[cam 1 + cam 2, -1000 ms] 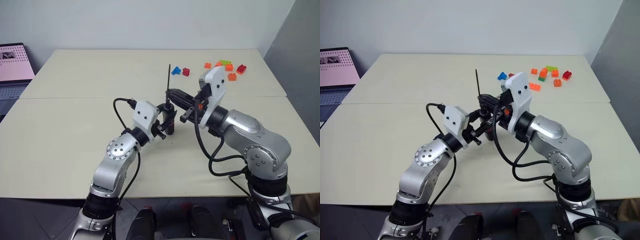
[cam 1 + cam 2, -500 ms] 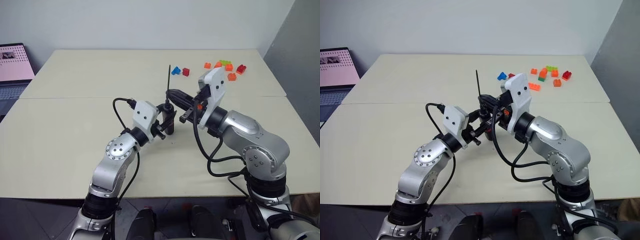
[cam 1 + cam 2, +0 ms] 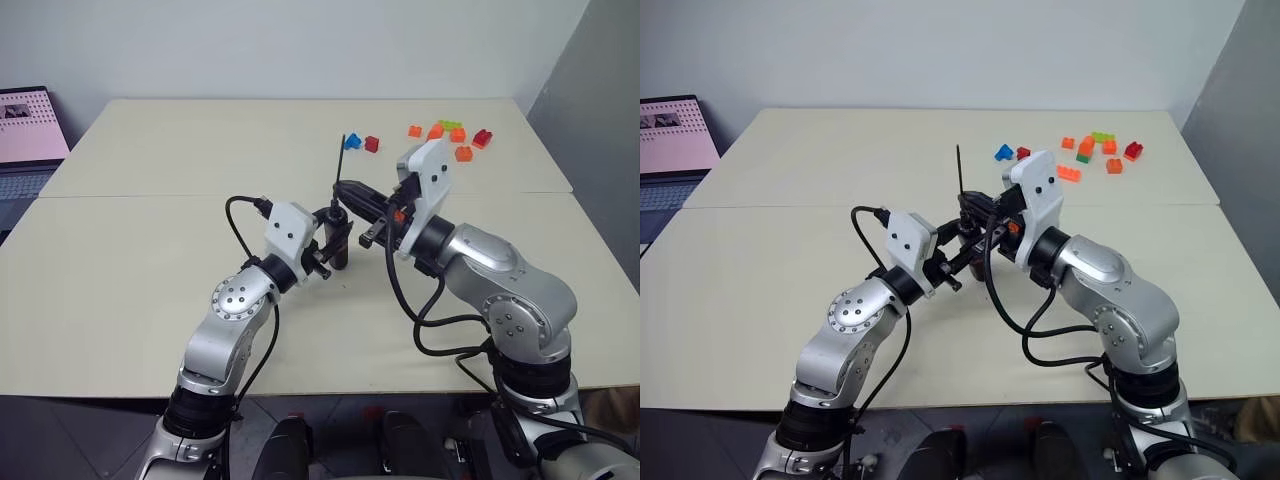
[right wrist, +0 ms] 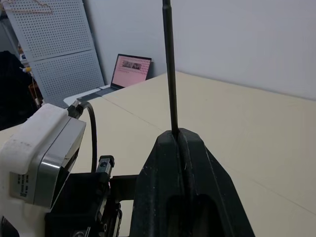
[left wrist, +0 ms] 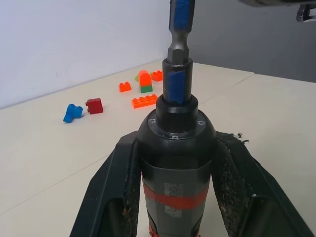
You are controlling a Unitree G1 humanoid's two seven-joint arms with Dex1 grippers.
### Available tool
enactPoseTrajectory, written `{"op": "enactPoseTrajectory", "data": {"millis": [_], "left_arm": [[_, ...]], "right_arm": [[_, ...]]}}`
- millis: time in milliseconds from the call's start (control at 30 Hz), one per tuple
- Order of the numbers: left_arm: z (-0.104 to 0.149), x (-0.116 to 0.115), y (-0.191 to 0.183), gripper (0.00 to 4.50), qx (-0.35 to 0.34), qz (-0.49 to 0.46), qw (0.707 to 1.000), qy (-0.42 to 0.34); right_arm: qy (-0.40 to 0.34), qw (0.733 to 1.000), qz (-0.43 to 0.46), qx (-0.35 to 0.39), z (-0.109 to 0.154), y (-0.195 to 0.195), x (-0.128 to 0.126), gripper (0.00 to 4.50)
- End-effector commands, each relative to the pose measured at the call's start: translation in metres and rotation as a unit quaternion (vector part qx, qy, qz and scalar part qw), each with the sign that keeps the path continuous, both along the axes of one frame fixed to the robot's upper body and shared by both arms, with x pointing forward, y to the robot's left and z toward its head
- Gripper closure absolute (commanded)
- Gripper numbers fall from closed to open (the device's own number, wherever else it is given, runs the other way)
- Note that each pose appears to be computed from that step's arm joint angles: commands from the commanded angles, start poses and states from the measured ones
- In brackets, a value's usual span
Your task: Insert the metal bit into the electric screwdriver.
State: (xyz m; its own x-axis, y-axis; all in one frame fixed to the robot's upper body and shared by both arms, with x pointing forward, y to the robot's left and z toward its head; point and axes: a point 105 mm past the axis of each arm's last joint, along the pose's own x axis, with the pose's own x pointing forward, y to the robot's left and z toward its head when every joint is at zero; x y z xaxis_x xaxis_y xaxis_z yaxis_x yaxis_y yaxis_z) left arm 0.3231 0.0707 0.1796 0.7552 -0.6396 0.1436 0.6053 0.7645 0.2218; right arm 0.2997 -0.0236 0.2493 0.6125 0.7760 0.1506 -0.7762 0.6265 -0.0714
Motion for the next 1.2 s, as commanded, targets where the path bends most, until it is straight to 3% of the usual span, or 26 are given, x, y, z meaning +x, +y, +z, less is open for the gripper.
{"op": "enactPoseTrajectory", "data": {"millis": [33, 1200], "left_arm": [[0.006, -0.002, 0.005, 2.85, 0.003, 0.007, 1.000, -0.013], [0.003, -0.001, 0.003, 2.85, 0.002, 0.006, 1.000, -0.010]], "right_arm": [[-0.018, 1.000, 0.003, 0.001, 0.004, 0.001, -0.004, 4.50], [0.021, 0.999, 0.013, -0.043, -0.010, 0.007, -0.003, 4.50]]}}
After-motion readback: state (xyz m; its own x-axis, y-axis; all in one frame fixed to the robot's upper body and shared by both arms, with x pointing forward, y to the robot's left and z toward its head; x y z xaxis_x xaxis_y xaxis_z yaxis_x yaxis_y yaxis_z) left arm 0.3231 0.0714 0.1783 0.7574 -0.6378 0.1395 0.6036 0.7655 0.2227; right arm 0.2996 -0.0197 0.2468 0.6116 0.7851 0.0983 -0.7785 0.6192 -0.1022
